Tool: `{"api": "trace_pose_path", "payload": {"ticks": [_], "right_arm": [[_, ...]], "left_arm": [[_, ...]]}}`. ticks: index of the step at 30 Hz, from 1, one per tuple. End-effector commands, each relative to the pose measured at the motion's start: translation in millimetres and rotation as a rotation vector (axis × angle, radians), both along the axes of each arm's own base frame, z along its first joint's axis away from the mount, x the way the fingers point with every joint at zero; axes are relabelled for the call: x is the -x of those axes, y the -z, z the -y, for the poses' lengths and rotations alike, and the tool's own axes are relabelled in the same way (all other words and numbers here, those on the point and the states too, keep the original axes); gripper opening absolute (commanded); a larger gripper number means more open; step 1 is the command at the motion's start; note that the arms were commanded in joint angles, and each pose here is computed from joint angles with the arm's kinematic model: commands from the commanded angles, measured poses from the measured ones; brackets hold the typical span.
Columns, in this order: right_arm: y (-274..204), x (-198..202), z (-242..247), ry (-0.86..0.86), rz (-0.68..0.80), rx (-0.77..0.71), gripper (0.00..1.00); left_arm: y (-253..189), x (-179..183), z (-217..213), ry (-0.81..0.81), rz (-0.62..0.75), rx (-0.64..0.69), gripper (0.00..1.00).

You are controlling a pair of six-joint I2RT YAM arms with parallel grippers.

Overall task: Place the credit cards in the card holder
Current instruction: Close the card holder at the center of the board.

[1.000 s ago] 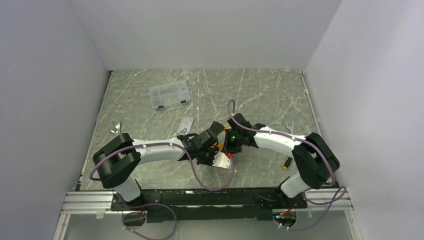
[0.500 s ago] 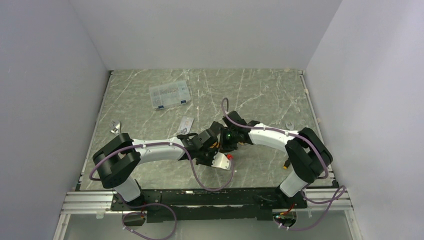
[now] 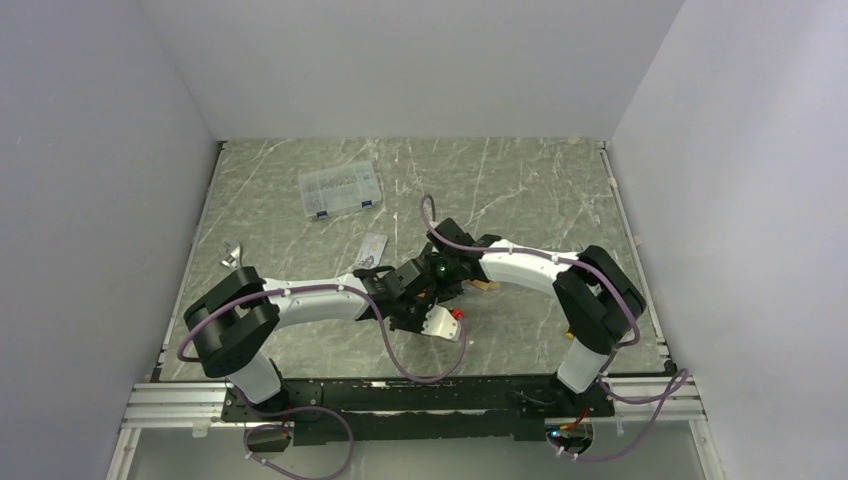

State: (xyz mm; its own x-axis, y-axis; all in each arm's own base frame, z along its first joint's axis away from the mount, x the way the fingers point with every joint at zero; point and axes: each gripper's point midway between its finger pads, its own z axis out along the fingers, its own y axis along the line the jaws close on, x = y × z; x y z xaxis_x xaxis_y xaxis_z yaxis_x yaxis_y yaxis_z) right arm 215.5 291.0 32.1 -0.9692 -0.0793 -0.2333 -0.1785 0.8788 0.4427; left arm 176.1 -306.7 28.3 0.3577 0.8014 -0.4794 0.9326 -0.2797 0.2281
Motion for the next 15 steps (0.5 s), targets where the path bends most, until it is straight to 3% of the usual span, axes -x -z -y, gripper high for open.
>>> {"api": "trace_pose_path", "payload": {"ticks": [1, 15], "right_arm": [[32, 32, 9, -0.112, -0.084, 0.162, 0.00], [54, 49, 22, -0.160, -0.096, 0.305, 0.00]], "left_arm": [[10, 12, -12, 0.024, -0.047, -0.042, 0.00], [-24, -10, -47, -0.022, -0.018, 0.017, 0.05]]}}
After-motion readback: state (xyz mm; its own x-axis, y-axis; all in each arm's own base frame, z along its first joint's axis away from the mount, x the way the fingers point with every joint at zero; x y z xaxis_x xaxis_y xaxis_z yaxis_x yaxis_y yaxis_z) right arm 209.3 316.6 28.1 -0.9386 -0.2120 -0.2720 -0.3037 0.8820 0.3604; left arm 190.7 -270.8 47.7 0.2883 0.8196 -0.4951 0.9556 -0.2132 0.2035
